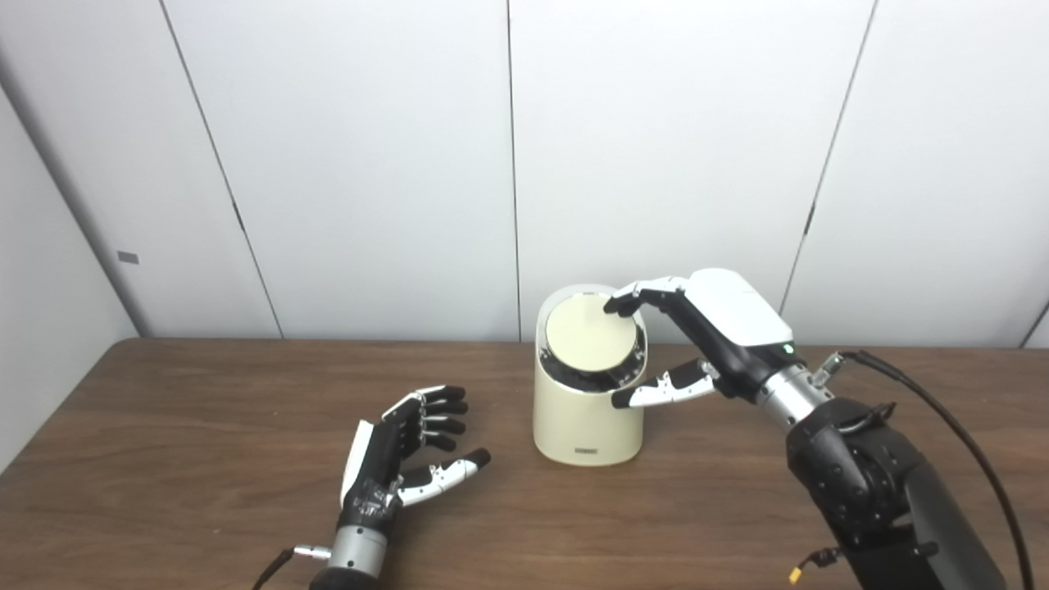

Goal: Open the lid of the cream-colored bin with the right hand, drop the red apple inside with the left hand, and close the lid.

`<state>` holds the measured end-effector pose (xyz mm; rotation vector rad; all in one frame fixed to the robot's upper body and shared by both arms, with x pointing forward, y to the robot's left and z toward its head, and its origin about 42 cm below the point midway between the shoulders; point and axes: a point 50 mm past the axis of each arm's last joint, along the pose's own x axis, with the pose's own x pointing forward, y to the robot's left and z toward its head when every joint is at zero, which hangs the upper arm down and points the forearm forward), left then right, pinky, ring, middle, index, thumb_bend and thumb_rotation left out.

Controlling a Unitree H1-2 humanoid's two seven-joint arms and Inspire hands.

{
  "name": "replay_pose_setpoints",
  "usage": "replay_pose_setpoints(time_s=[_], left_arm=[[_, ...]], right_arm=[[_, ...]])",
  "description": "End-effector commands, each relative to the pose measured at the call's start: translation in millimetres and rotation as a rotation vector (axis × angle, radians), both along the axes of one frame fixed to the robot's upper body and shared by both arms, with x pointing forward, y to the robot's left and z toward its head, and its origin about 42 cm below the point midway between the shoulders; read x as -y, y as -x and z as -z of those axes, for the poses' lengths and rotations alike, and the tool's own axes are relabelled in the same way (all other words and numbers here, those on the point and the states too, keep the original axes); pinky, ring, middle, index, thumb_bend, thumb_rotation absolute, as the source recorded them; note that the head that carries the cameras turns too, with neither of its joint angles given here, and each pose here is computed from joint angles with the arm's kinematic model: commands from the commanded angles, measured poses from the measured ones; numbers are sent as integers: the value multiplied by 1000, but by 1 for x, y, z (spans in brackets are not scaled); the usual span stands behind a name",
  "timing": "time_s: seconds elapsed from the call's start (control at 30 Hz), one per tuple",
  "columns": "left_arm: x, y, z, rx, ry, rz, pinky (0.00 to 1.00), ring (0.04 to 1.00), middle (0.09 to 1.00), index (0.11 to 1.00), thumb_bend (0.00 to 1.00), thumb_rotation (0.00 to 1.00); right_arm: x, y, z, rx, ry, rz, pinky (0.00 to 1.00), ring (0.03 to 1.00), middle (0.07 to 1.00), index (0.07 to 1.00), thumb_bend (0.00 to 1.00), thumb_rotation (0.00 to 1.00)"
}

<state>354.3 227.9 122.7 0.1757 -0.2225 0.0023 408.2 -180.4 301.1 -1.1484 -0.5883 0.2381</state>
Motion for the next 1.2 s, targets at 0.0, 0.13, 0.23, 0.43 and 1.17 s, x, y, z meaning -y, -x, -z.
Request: replay_pose_setpoints(time_s=[0.0,0.13,0.23,0.43,1.17], left_arm=[[-1,-4,-8,38,-3,0,571,632,689,711,686,0],[-1,-4,-8,38,3,1,569,632,690,709,694,0],[-1,-5,-8,40,9,5,568,632,690,710,697,0],[-3,-5,-9,52,-2,-4,562,628,686,708,692,0],[-8,-3,-15,84,1,15,553,626,683,708,682,0]], right_arm=[[5,-1,-15,96,-61,7,650,775,755,755,634,350],[18,-1,3,111,-156,55,566,730,788,784,642,358],[32,4,22,61,-256,112,566,730,801,789,642,311],[60,12,68,-76,-569,203,657,780,817,802,667,225],[60,38,139,-175,-698,240,678,775,817,830,676,303]])
